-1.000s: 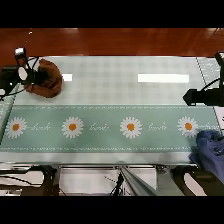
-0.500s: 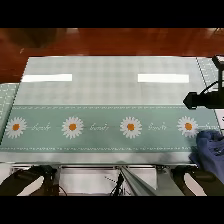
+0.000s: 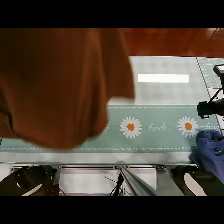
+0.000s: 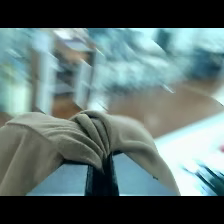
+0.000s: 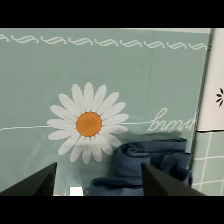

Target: Fold the shirts.

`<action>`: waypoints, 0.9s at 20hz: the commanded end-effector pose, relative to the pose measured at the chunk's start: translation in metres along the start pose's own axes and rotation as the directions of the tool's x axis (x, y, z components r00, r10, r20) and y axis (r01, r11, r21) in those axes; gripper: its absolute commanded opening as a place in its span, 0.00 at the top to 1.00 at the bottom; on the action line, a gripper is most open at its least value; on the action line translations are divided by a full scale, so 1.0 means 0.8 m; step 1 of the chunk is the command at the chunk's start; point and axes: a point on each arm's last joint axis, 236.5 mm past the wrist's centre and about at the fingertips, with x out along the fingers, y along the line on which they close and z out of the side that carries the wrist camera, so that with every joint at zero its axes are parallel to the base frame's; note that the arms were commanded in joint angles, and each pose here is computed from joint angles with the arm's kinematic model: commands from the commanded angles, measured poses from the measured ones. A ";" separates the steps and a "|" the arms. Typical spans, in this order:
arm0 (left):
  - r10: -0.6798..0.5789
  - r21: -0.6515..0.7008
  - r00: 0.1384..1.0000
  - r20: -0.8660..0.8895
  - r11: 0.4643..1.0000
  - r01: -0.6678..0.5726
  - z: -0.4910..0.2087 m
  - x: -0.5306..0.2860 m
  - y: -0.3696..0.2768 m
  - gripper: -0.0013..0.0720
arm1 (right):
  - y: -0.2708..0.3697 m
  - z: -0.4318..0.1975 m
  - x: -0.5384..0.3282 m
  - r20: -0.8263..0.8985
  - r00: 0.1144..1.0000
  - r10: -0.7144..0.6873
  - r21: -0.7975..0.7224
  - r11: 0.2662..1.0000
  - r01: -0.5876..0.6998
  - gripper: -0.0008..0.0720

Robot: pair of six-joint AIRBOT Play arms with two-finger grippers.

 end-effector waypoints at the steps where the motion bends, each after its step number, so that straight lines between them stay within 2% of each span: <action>1: -0.109 -0.070 0.959 -0.264 0.993 0.093 -0.122 0.054 -0.047 0.94 | -0.015 -0.006 -0.001 -0.022 0.998 -0.052 -0.009 0.999 0.052 0.17; 5: -0.175 -0.165 0.807 -0.565 0.981 0.098 -0.322 0.114 -0.082 0.94 | -0.009 0.003 0.000 0.008 1.000 -0.030 -0.005 1.000 0.030 0.17; 10: -0.159 -0.175 0.628 -0.761 0.984 0.036 -0.523 0.127 -0.085 0.94 | -0.001 0.018 -0.001 0.061 0.998 -0.005 0.000 1.000 0.005 0.17; 12: -0.129 -0.155 0.564 -0.816 0.988 0.001 -0.572 0.123 -0.071 0.94 | 0.004 0.023 -0.001 0.076 0.997 0.014 0.003 1.000 -0.014 0.17; 14: -0.113 -0.153 0.566 -0.817 0.988 -0.023 -0.574 0.131 -0.059 0.94 | 0.006 0.025 -0.001 0.085 0.996 0.019 0.004 1.000 -0.020 0.17; 15: -0.106 -0.156 0.584 -0.805 0.987 -0.035 -0.560 0.137 -0.051 0.89 | 0.006 0.026 -0.001 0.086 0.996 0.019 0.004 1.000 -0.019 0.17; 16: -0.098 -0.158 0.606 -0.789 0.986 -0.046 -0.541 0.144 -0.042 0.56 | 0.006 0.026 -0.001 0.087 0.996 0.020 0.004 1.000 -0.020 0.17; 17: -0.087 -0.160 0.619 -0.780 0.985 -0.063 -0.521 0.148 -0.031 0.14 | 0.005 0.027 -0.001 0.090 0.996 0.018 0.004 1.000 -0.019 0.17; 18: -0.064 -0.152 0.615 -0.786 0.984 -0.092 -0.500 0.146 -0.013 0.00 | 0.006 0.028 -0.001 0.092 0.996 0.019 0.004 1.000 -0.019 0.17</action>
